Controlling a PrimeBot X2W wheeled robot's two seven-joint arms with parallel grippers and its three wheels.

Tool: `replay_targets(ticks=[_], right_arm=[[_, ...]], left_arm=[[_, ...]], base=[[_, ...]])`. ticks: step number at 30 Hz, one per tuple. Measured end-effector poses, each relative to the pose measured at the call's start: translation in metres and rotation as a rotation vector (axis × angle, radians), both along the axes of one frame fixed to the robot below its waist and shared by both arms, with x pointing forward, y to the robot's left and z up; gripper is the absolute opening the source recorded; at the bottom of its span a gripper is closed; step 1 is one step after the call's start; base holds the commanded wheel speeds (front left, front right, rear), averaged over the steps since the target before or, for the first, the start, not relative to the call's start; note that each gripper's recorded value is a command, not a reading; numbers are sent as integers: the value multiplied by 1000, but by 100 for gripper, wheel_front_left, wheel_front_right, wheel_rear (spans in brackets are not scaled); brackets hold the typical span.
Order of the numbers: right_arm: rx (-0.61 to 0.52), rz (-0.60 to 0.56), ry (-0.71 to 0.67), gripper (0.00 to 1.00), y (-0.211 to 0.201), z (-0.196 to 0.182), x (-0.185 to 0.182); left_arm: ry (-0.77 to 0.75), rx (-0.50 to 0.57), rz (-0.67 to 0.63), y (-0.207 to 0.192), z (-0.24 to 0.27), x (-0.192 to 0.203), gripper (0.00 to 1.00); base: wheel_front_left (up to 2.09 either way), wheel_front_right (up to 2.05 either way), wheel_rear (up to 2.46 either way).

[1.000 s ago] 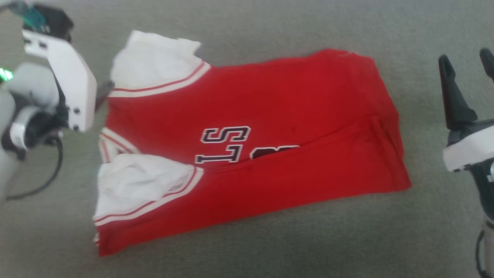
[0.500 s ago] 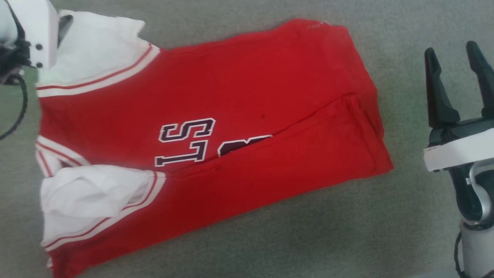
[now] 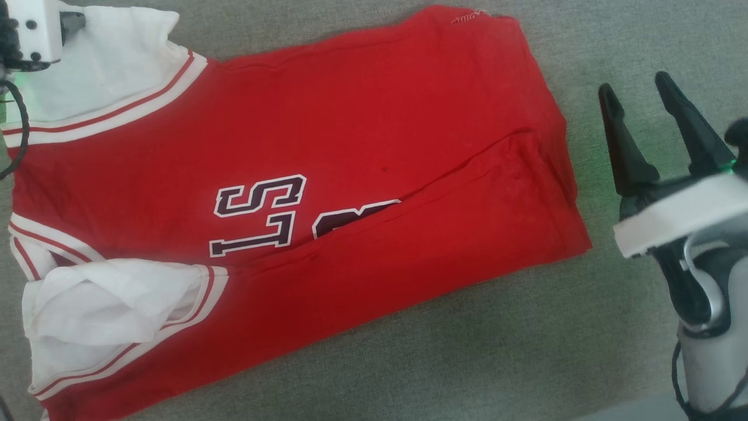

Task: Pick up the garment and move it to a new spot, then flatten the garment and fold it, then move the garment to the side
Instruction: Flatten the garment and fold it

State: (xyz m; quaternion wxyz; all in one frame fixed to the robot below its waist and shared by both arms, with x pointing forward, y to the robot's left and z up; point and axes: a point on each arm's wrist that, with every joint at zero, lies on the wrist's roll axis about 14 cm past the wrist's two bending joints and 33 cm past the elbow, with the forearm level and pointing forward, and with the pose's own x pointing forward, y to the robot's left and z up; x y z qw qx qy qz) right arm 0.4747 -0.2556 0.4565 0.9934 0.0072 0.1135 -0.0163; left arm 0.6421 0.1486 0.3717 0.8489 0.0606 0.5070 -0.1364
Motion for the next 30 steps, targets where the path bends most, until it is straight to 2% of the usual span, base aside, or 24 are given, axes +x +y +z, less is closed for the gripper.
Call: replay_targets(ticks=[4, 13, 20, 28, 29, 30], right_arm=[[21, 38, 73, 100, 9, -7, 7], [48, 137, 216, 100, 32, -11, 49], [38, 210, 505, 100, 53, -58, 64], [18, 277, 689, 100, 71, -74, 75], [8, 288, 701, 45, 73, -74, 76], [-16, 300, 709, 0, 73, -75, 77]], left_arm=[[52, -28, 18, -6, -5, -4, 0], [31, -43, -1, -13, -5, -5, 0], [16, -44, -2, -12, -4, -3, 0], [-2, -52, 2, -12, -3, -1, 0], [-7, -53, 2, -12, -3, -1, 0], [-11, -53, 2, -11, -2, -1, 0]], base=[[0, 0, 0], [0, 0, 0], [0, 0, 0], [0, 0, 0], [0, 0, 0], [0, 0, 0]])
